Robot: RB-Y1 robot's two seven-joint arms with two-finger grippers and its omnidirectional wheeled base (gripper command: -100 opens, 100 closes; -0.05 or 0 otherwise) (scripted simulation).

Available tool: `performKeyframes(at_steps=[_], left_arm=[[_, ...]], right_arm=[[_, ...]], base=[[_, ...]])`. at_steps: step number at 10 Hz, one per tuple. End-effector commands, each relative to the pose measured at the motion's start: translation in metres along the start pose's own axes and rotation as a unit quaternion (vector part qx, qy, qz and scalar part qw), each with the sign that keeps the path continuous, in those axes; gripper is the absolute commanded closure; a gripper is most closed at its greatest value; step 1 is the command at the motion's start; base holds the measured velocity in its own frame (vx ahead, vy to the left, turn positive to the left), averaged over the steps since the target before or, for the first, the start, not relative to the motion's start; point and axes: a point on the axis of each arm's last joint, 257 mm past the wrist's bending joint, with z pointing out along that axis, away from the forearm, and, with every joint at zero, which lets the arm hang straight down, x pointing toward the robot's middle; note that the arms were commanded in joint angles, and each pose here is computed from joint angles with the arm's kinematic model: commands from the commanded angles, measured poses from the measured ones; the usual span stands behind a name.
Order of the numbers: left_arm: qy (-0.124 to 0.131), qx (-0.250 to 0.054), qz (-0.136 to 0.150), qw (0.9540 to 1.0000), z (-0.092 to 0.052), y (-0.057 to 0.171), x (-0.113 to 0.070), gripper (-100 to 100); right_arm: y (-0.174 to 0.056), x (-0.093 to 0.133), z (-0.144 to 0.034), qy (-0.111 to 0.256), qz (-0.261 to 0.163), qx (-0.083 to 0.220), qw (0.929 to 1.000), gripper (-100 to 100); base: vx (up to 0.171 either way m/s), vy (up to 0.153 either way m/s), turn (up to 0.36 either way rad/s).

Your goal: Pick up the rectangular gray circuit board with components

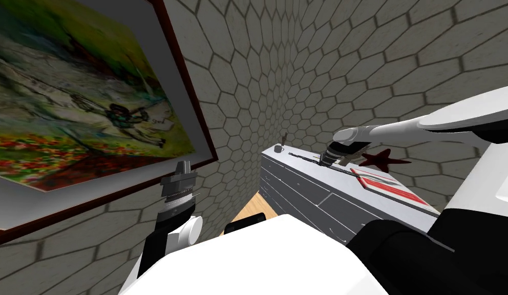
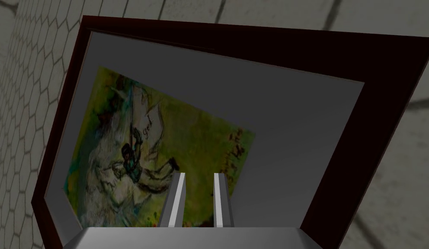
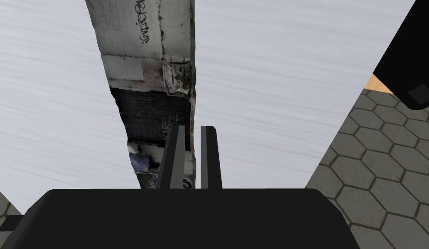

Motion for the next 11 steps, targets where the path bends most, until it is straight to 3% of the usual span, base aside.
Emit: performKeyframes(at_steps=[1, 6, 7, 9, 11], left_arm=[[0.000, 0.000, 0.000, 1.0000, 0.000, 0.000, 0.000, 0], [0.000, 0.000, 0.000, 1.0000, 0.000, 0.000, 0.000, 0], [0.000, 0.000, 0.000, 1.0000, 0.000, 0.000, 0.000, 0], [0.000, 0.000, 0.000, 1.0000, 0.000, 0.000, 0.000, 0], [0.000, 0.000, 0.000, 1.0000, 0.000, 0.000, 0.000, 0]], right_arm=[[0.003, -0.020, 0.001, -0.003, -0.015, 0.000, 0.9999, 100], [0.012, -0.054, 0.004, -0.006, -0.022, -0.008, 0.9997, 100], [0.019, -0.073, 0.010, -0.005, -0.041, -0.011, 0.9991, 100], [0.023, -0.080, 0.012, -0.006, -0.035, -0.016, 0.9992, 100], [0.037, -0.102, 0.024, -0.002, -0.051, -0.026, 0.9984, 100]], base=[[-0.008, -0.037, -0.134], [-0.006, -0.026, -0.054], [0.000, -0.032, -0.131], [-0.006, -0.027, -0.033], [-0.006, -0.039, -0.100]])
